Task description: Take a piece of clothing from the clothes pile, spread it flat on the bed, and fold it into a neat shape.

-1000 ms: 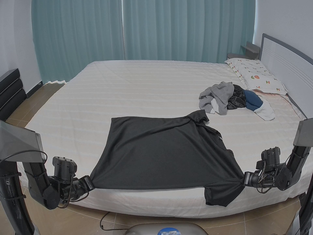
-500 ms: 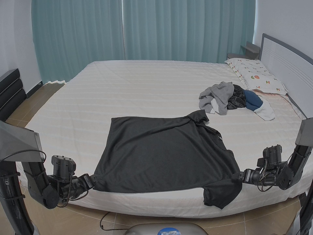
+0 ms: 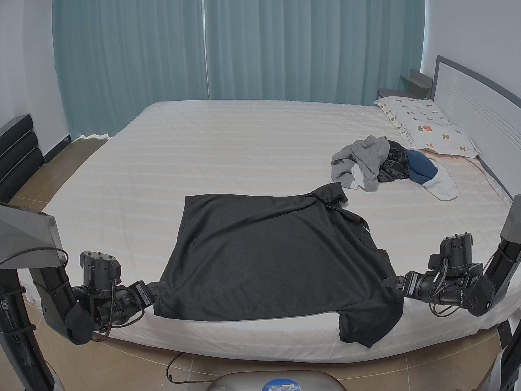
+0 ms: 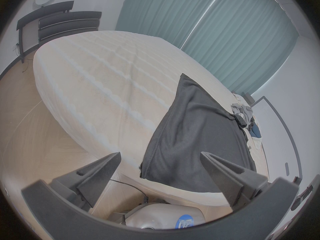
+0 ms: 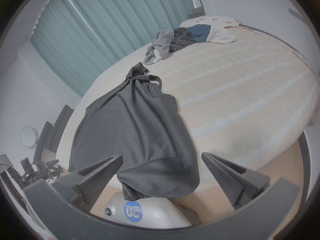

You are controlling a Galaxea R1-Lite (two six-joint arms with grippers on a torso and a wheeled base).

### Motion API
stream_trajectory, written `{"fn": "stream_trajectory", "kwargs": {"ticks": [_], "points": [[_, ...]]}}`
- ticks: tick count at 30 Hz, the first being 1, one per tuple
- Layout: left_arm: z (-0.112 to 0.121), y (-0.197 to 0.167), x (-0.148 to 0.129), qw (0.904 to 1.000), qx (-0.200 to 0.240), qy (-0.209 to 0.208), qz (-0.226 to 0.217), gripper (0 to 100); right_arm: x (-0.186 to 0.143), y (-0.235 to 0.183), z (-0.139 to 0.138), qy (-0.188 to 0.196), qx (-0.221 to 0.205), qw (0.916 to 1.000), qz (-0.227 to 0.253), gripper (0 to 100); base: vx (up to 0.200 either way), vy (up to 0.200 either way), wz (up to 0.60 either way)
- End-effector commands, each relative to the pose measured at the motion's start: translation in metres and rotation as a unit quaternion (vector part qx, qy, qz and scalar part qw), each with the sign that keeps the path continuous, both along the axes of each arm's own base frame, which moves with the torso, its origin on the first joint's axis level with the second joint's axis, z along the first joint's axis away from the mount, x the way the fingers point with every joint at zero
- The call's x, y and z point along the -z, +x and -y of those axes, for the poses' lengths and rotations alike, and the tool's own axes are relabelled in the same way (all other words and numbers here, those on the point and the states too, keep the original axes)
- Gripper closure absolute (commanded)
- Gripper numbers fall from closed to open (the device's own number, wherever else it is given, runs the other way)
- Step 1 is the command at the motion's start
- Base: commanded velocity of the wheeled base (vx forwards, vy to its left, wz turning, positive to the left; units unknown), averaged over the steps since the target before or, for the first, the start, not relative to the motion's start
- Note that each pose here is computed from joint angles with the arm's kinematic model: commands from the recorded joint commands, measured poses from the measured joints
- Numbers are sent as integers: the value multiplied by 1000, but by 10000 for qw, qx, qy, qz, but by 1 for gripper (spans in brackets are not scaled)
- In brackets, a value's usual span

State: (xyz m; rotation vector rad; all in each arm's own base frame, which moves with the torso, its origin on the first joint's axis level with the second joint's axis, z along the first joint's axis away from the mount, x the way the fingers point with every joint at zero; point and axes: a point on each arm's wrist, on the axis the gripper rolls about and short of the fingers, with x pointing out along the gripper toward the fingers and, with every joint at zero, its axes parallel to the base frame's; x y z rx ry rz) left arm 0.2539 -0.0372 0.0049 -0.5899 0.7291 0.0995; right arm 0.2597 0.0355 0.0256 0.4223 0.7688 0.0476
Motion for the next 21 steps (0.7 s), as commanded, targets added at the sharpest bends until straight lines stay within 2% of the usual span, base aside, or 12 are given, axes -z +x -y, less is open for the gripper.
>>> {"fn": "stream_trajectory", "kwargs": {"ticks": [1, 3, 16, 21], "points": [[-1, 0, -1, 10000, -31, -28, 25, 0, -4, 0, -1, 16, -24, 10000, 88, 0, 0, 200, 0], [-1, 1, -2, 10000, -31, -29, 33, 0, -6, -1, -1, 25, -27, 9999, 109, 0, 0, 200, 0], [1, 3, -3, 9999, -88, -120, 81, 0, -10, 1, -6, 149, -6, 9997, 192, 0, 0, 0, 0], [1, 4, -4, 9996, -146, -204, 91, 0, -14, 1, -7, 269, 53, 9993, 246, 0, 200, 0, 0]]}}
